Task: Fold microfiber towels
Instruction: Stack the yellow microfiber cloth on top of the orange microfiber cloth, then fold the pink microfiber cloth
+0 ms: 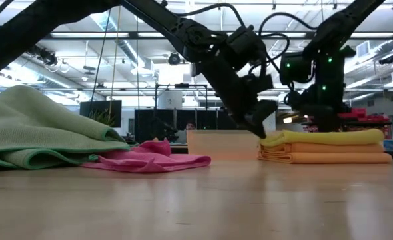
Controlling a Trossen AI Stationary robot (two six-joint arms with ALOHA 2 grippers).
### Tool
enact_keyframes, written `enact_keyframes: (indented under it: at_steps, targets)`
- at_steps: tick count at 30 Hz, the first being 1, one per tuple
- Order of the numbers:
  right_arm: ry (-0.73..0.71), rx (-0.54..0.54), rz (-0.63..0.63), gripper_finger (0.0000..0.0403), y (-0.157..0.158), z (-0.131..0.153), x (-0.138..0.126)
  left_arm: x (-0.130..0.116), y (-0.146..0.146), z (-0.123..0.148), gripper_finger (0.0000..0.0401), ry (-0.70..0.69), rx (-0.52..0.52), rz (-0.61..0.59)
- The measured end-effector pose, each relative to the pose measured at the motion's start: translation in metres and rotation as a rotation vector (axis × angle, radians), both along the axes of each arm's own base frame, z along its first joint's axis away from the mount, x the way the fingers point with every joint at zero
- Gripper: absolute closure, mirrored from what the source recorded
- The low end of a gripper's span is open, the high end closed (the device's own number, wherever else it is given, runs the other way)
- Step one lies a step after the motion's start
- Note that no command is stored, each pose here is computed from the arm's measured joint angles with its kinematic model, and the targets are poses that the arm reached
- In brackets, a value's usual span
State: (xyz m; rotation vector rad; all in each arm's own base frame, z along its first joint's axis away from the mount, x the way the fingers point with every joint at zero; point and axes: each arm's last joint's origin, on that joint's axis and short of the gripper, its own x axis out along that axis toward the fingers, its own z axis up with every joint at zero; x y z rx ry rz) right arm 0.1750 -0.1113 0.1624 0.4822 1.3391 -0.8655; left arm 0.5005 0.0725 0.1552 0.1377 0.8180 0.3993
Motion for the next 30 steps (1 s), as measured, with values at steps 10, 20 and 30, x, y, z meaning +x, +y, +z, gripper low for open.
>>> enact_keyframes:
  at_steps: [10,20,30]
  targets:
    - [-0.154,-0.156,-0.012,0.0403,0.01,0.045,-0.019,-0.004,-0.008,0.015,0.0391,0.011,0.044,0.017]
    - [-0.613,-0.063,-0.009,0.0398,0.062,0.088,-0.029,-0.019,-0.059,0.043,0.0396,0.123,0.049,-0.164]
    - [-0.893,0.122,-0.221,0.0395,0.089,0.101,-0.011,-0.05,-0.109,0.073,0.0397,0.24,-0.012,-0.231]
